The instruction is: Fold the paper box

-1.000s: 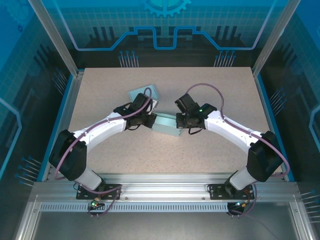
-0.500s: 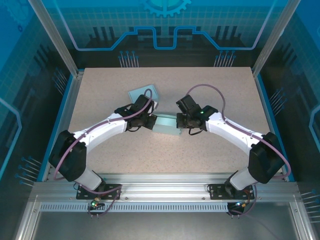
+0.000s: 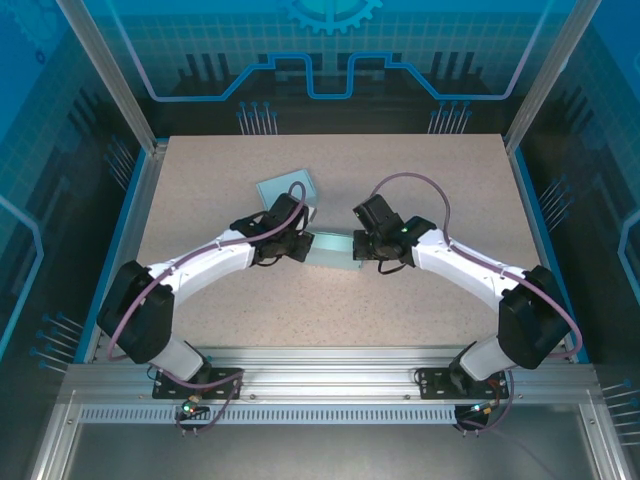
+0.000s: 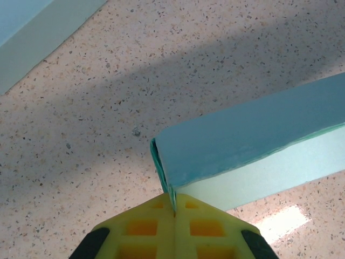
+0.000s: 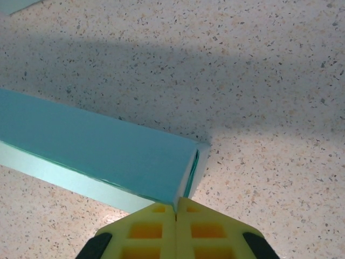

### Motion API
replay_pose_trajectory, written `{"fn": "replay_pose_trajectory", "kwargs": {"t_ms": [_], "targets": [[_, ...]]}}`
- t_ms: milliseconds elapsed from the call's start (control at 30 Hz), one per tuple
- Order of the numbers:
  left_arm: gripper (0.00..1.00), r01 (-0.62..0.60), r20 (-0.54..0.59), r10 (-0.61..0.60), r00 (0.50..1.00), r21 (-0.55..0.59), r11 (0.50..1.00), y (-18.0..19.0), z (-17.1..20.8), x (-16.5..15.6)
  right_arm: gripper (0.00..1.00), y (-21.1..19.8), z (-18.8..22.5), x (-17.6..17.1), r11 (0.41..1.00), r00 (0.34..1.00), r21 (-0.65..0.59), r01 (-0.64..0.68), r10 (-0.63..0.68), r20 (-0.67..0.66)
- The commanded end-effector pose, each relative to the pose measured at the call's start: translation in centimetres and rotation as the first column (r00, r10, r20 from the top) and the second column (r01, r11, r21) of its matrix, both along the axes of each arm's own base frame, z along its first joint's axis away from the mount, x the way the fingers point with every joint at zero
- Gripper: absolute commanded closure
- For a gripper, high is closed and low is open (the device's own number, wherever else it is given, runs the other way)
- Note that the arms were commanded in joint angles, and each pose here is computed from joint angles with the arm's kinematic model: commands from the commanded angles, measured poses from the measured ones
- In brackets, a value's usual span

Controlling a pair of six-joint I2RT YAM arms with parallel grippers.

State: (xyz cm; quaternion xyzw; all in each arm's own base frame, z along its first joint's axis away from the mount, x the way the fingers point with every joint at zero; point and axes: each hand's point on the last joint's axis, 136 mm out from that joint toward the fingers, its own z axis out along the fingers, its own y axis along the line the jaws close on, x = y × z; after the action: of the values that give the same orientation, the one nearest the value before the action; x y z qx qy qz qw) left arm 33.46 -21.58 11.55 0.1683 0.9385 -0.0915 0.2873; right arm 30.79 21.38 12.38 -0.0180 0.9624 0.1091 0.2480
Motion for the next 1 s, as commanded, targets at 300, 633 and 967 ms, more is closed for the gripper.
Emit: {"fn": "replay_pose_trajectory", "kwargs": {"t_ms": [300,633,967], "targets": [[0.78,0.047,-0.053,-0.051,0.997,-0.089,0.995,-1.3,-1.4,-2.6,1.00,-1.0,-4.0,-1.6,0.993,0.997,-0.109,-0.039,0.032,-0.065],[0.24,0.091,0.007,-0.091,0.996,-0.238,0.967,-2.4,4.0,-3.8,1.00,-1.0,-3.4,-1.4,0.990,0.998,-0.138,-0.039,0.033,-0.048],[0.16,-0.147,0.126,0.214,0.969,-0.401,0.904,1.5,7.7,0.1,1.00,-0.9,-3.1,-1.5,0.984,0.998,-0.169,-0.049,0.043,-0.036]]}}
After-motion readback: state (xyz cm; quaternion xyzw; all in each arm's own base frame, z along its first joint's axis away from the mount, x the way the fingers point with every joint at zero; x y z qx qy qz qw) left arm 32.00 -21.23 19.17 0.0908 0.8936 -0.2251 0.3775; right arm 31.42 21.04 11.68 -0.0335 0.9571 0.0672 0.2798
